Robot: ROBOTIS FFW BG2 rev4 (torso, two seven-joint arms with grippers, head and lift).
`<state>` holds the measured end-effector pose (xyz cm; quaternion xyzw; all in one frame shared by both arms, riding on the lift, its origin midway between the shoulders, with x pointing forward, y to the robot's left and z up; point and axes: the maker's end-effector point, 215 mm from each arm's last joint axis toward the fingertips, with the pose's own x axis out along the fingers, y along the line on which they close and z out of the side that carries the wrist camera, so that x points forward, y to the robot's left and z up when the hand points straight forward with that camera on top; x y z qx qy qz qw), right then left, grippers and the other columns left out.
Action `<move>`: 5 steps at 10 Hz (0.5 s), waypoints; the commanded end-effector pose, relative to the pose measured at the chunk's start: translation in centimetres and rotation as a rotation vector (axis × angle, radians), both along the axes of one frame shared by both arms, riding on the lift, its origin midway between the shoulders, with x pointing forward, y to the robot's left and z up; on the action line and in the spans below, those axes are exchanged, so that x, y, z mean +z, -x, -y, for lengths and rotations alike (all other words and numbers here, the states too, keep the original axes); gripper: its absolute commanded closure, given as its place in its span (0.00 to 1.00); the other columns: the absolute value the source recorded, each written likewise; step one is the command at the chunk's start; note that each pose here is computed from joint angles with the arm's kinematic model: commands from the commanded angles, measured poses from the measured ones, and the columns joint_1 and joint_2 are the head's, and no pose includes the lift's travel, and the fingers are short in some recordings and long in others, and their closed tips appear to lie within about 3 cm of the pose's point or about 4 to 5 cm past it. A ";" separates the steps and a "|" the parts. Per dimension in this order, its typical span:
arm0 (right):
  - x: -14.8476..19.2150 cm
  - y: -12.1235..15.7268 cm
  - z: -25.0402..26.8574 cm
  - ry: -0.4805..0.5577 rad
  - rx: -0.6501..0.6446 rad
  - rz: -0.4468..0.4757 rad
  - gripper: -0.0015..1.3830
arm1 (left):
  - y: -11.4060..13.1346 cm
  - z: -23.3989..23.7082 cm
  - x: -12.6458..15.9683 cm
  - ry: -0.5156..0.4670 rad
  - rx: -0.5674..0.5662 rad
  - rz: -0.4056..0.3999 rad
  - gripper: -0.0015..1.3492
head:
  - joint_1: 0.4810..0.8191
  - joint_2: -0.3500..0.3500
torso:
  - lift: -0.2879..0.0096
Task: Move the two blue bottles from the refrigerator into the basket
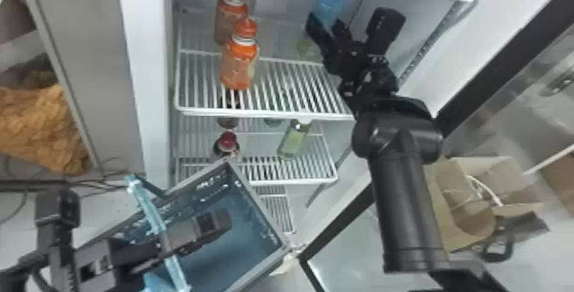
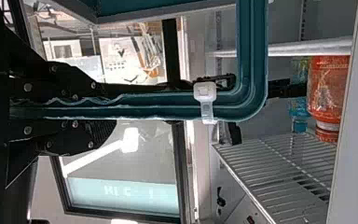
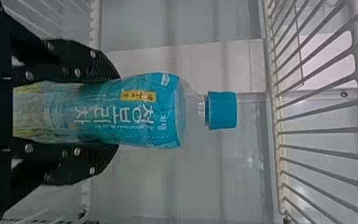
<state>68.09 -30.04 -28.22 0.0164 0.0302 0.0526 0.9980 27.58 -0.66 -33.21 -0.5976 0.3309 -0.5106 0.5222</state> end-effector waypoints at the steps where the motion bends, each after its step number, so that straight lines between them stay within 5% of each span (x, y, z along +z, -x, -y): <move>1: -0.9 0.8 0.1 -0.002 -0.003 -0.024 0.92 | 0.0 0.0 0.0 0.001 -0.001 0.000 0.89 | 0.63 0.01 | 0.93; 5: 1.0 2.9 -1.3 -0.021 0.028 0.028 0.92 | 0.3 0.1 -0.1 0.001 -0.006 -0.005 0.89 | 0.63 0.00 | 0.93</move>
